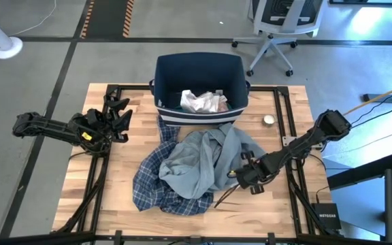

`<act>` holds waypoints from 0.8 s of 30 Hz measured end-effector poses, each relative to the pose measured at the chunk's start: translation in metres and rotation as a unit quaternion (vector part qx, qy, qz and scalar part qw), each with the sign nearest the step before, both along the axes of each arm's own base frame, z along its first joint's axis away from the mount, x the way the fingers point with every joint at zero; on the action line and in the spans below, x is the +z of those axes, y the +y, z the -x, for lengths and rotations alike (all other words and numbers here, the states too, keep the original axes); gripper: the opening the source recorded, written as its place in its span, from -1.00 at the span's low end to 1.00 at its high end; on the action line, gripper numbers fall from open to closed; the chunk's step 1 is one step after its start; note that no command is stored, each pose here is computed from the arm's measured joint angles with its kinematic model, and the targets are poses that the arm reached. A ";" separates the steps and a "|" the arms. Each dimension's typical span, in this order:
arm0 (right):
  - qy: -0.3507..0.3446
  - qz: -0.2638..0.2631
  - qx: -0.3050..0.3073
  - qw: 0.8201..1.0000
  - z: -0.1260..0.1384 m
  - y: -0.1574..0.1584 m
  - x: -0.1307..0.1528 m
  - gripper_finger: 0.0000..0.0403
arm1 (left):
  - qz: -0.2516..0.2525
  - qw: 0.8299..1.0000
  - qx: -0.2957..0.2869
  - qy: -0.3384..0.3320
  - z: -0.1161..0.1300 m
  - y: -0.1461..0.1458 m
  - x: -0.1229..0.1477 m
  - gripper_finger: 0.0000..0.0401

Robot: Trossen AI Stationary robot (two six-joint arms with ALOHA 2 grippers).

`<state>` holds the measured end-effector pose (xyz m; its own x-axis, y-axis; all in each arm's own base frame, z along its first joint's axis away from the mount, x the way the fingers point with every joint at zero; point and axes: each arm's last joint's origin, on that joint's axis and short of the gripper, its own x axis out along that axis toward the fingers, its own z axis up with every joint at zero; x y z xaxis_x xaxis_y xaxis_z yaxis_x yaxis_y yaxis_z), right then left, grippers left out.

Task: Sort clothes
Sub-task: Put the white boxer into the blue laundry bin

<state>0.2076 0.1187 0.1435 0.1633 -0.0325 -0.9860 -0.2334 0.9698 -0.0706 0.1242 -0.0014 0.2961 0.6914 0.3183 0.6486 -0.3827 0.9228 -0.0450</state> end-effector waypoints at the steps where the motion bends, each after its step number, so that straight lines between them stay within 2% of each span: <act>1: 0.007 -0.004 0.008 1.000 0.003 0.003 0.002 -0.92 | 0.000 1.000 0.000 0.000 0.000 0.000 0.000 0.04; 5: 0.025 -0.002 0.040 0.999 0.009 0.019 0.017 -0.79 | -0.003 1.000 0.003 0.001 0.000 0.000 0.000 0.04; 8: 0.036 -0.014 0.070 0.997 0.012 0.033 0.032 -0.80 | -0.001 1.000 0.001 0.000 0.000 0.000 0.000 0.04; 13: 0.035 -0.087 0.119 0.988 0.008 0.054 0.057 -0.90 | 0.003 1.000 -0.002 -0.001 0.000 0.000 0.000 0.04; 16: 0.007 -0.110 0.140 0.984 -0.001 0.061 0.076 -0.89 | 0.003 1.000 -0.002 -0.001 0.000 0.000 0.000 0.04; 21: -0.088 -0.077 0.197 0.973 -0.019 0.068 0.119 -0.83 | 0.002 1.000 -0.001 -0.001 0.000 0.000 0.000 0.04; 24: -0.144 -0.015 0.221 0.964 -0.027 0.065 0.147 -0.84 | 0.001 1.000 -0.001 -0.001 0.000 0.000 0.000 0.04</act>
